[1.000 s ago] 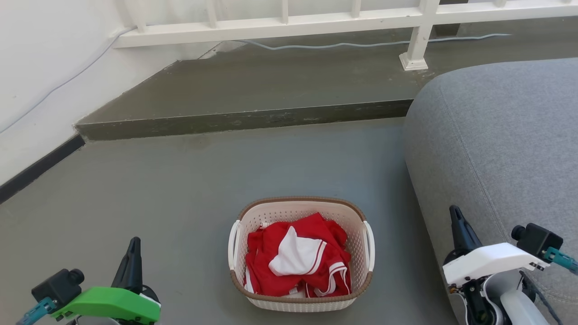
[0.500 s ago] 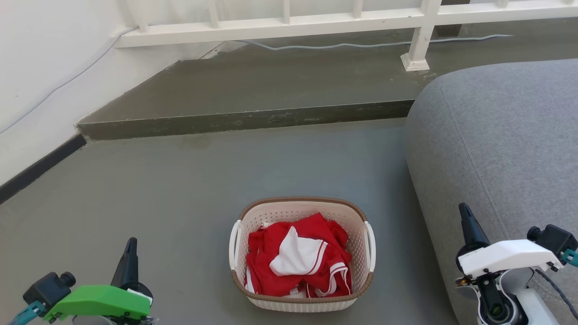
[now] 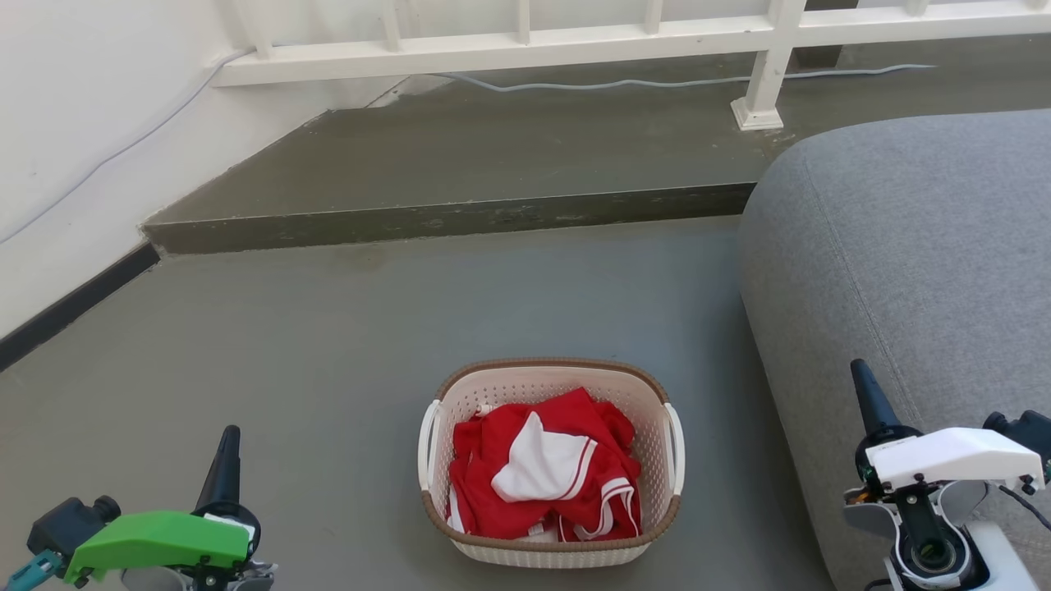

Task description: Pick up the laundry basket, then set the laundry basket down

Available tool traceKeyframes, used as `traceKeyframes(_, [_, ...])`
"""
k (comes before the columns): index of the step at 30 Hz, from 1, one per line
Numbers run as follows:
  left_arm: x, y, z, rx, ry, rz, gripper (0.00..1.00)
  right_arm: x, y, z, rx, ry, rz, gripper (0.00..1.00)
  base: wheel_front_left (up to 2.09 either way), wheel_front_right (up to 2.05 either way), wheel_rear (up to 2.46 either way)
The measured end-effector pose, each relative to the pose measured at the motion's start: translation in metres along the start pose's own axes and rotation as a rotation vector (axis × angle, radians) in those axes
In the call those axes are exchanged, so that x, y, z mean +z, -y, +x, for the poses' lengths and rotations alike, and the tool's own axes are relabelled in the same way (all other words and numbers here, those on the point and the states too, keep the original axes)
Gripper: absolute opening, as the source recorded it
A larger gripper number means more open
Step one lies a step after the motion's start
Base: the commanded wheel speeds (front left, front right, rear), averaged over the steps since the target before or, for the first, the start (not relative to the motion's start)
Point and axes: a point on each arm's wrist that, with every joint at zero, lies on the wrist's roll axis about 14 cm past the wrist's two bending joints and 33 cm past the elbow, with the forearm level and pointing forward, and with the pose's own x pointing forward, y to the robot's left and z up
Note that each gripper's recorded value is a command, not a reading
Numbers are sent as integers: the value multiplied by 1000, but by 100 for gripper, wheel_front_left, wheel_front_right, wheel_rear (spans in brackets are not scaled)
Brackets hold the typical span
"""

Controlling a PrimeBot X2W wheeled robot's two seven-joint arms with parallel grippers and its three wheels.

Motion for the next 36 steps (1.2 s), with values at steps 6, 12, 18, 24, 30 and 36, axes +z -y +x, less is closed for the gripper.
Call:
traceKeyframes(6, [1, -1, 0, 4, -4, -72, 0, 3, 0, 1, 4, 1, 86, 0, 0, 0, 0])
traceKeyframes(12, [6, 2, 4, -4, 4, -146, 0, 8, 0, 2, 11, 5, 167, 0, 0, 0, 0])
traceKeyframes(18, [9, 1, 4, -5, 4, -226, 0, 14, -3, 5, 32, 16, 263, 0, 0, 0, 0])
traceKeyframes(24, [12, 3, 5, -16, 5, -295, 0, 19, -3, 5, 43, 26, 347, 0, 0, 0, 0])
traceKeyframes(30, [17, 4, 6, -26, 14, -366, 0, 25, -4, 6, 60, 35, 430, 0, 0, 0, 0])
traceKeyframes(36, [18, 5, 6, -35, 11, -438, 0, 32, -10, 9, 94, 47, 510, 0, 0, 0, 0])
